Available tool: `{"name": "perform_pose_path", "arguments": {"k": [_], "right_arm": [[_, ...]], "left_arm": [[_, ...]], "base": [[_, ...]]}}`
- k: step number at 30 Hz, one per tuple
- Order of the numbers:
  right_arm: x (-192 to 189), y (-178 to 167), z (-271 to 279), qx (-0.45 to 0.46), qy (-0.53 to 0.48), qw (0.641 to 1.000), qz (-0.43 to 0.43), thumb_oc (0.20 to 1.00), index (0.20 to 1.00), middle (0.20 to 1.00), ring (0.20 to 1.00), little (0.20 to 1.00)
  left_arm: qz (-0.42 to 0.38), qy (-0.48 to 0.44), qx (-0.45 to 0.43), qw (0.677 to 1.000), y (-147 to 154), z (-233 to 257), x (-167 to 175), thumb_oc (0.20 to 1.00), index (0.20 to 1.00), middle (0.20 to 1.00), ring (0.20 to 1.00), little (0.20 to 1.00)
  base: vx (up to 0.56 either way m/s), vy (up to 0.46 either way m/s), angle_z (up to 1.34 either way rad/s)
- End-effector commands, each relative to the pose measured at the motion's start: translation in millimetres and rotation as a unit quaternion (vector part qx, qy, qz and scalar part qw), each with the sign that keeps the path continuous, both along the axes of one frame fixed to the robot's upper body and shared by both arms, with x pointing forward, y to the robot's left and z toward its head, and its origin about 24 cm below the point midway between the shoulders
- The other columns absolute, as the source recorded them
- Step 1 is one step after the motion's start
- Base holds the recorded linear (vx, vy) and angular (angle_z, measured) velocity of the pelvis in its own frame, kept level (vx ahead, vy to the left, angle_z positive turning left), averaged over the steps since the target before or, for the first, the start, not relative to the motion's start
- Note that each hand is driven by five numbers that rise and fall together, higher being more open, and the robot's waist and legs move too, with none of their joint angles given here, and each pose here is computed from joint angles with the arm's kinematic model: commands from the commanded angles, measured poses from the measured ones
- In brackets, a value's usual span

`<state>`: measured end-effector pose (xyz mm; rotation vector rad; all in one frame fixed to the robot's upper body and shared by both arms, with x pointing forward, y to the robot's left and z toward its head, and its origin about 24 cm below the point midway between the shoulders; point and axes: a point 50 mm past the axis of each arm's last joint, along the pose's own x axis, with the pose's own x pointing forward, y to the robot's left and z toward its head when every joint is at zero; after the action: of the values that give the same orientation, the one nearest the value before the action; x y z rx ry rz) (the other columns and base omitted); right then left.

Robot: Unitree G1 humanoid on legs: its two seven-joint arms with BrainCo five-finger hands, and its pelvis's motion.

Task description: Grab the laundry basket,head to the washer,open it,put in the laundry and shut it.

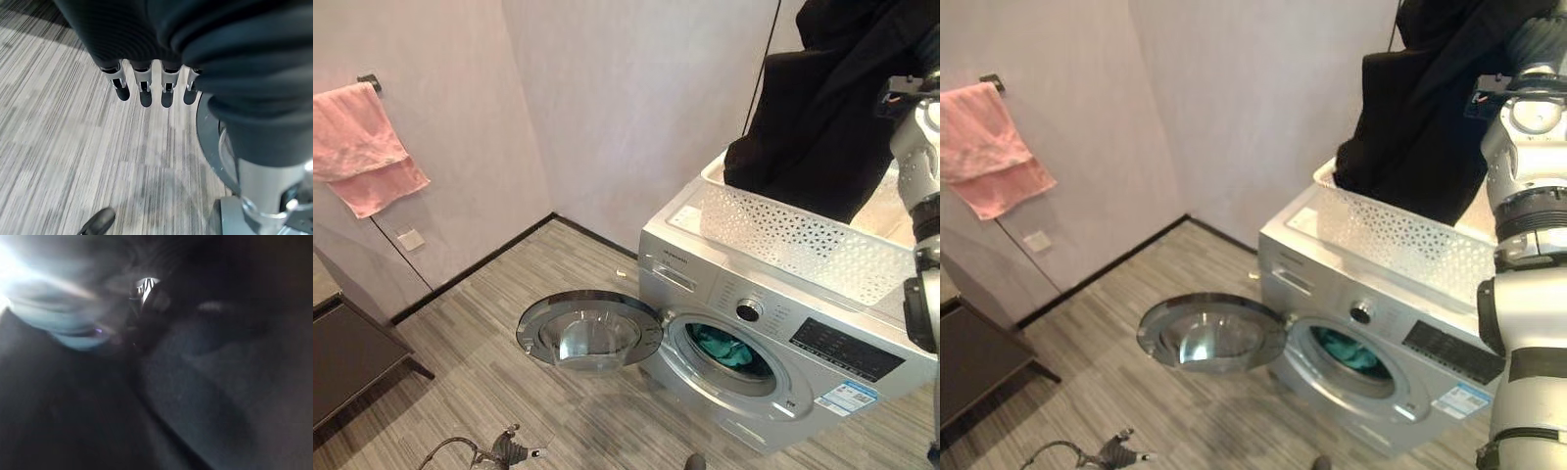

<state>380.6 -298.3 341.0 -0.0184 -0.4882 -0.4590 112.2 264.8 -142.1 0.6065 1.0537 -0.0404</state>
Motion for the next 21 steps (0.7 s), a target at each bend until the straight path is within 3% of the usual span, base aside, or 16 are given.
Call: {"name": "perform_pose_path", "arguments": {"k": [1,6,8,10,12,14,16,21], "right_arm": [[-22.3,6.3,74.1,0.037,-0.133,0.99,0.018,0.2,0.2,0.2,0.2,0.2],[-24.6,23.4,94.0,0.036,-0.157,0.986,0.044,0.2,0.2,0.2,0.2,0.2],[-25.6,28.8,97.9,0.03,-0.166,0.984,0.058,0.2,0.2,0.2,0.2,0.2],[-21.8,33.8,94.6,0.036,-0.164,0.983,0.074,0.2,0.2,0.2,0.2,0.2],[-20.4,40.7,93.4,0.082,-0.188,0.972,0.113,0.2,0.2,0.2,0.2,0.2],[-19.4,47.7,94.4,0.075,-0.193,0.97,0.129,0.2,0.2,0.2,0.2,0.2],[-17.0,59.7,95.6,0.066,-0.19,0.97,0.139,0.2,0.2,0.2,0.2,0.2],[-13.4,78.7,95.6,0.078,-0.198,0.963,0.163,0.2,0.2,0.2,0.2,0.2]], "left_arm": [[-0.007,-0.063,0.006,0.998,24.5,23.3,31.4,1.0,1.0,1.0,1.0,1.0],[-0.08,-0.168,0.006,0.982,52.7,82.0,69.6,1.0,1.0,1.0,1.0,1.0],[-0.158,-0.22,0.011,0.963,59.9,127.8,88.9,1.0,1.0,1.0,1.0,1.0],[-0.178,-0.255,0.021,0.95,79.4,171.9,95.9,1.0,1.0,1.0,1.0,1.0],[-0.206,-0.289,0.019,0.935,76.9,201.1,106.4,1.0,1.0,1.0,1.0,1.0],[-0.21,-0.313,0.016,0.926,77.2,217.1,109.7,1.0,1.0,1.0,1.0,1.0],[-0.203,-0.399,-0.007,0.894,73.3,257.0,118.2,1.0,1.0,1.0,1.0,1.0],[-0.139,-0.526,-0.097,0.833,61.7,286.0,128.7,1.0,1.0,1.0,1.0,1.0]], "base": [[-0.01,0.059,-0.03],[-0.02,0.034,0.0],[0.0,0.012,0.09],[0.0,-0.014,0.07],[0.02,-0.026,0.07],[0.01,-0.015,0.18],[0.02,-0.04,0.16],[0.0,-0.04,0.06]]}}
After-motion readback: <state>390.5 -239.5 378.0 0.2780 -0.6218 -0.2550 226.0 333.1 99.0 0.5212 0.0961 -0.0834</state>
